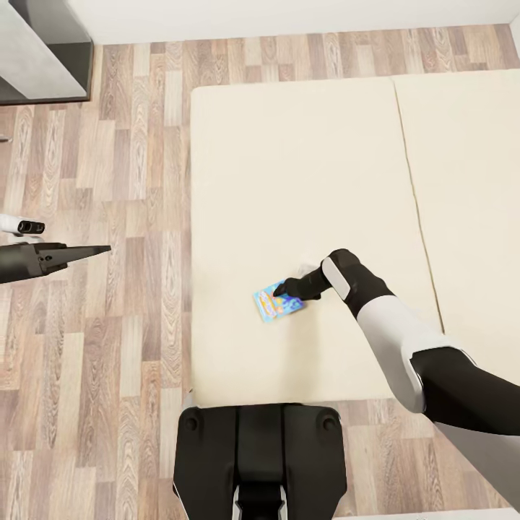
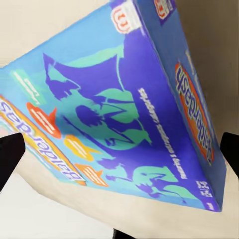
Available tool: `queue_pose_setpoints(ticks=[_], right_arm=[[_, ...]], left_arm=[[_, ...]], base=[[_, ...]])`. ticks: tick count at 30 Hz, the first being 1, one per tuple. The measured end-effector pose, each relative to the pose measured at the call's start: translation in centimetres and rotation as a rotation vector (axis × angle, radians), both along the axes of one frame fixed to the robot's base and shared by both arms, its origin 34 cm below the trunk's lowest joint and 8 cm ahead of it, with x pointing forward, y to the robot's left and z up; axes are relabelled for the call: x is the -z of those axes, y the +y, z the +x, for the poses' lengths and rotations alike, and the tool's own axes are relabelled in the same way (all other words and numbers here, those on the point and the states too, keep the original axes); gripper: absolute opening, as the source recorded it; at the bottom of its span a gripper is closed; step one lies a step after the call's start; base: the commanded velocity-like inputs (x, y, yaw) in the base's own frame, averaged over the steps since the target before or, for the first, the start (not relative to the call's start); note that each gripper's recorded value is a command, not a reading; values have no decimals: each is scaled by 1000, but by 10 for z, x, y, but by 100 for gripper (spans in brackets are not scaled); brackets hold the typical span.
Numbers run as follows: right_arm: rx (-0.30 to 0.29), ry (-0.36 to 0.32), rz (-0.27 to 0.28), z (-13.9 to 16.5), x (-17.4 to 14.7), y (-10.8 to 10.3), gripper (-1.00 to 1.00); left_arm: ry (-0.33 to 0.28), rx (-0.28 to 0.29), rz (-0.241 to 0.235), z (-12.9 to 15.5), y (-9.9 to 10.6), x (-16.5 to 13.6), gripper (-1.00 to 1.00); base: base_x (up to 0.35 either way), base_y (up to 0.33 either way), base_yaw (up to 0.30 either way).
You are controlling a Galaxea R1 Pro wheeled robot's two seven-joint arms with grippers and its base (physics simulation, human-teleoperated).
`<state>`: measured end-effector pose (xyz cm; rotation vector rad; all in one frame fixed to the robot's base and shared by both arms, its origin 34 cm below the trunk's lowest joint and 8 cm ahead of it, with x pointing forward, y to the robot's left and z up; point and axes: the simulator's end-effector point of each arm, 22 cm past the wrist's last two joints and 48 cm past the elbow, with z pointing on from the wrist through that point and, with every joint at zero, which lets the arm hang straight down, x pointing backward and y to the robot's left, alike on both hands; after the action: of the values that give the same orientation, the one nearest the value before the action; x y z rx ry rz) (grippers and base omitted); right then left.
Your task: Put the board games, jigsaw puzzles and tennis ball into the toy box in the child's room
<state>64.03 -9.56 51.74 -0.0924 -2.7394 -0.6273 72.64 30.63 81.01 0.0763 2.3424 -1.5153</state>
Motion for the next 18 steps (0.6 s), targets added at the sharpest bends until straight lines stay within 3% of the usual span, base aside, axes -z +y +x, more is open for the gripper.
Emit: queue_pose_setpoints(ticks=[3, 18], right_arm=[[-15, 10, -17, -4, 0, -5, 100], [3, 10, 3, -2, -1, 1, 100]], left_arm=[[-2, -1, 0, 0, 0, -1, 100], [0, 0, 0, 0, 0, 0, 100]], base=[[-3, 20, 0], [0, 1, 0]])
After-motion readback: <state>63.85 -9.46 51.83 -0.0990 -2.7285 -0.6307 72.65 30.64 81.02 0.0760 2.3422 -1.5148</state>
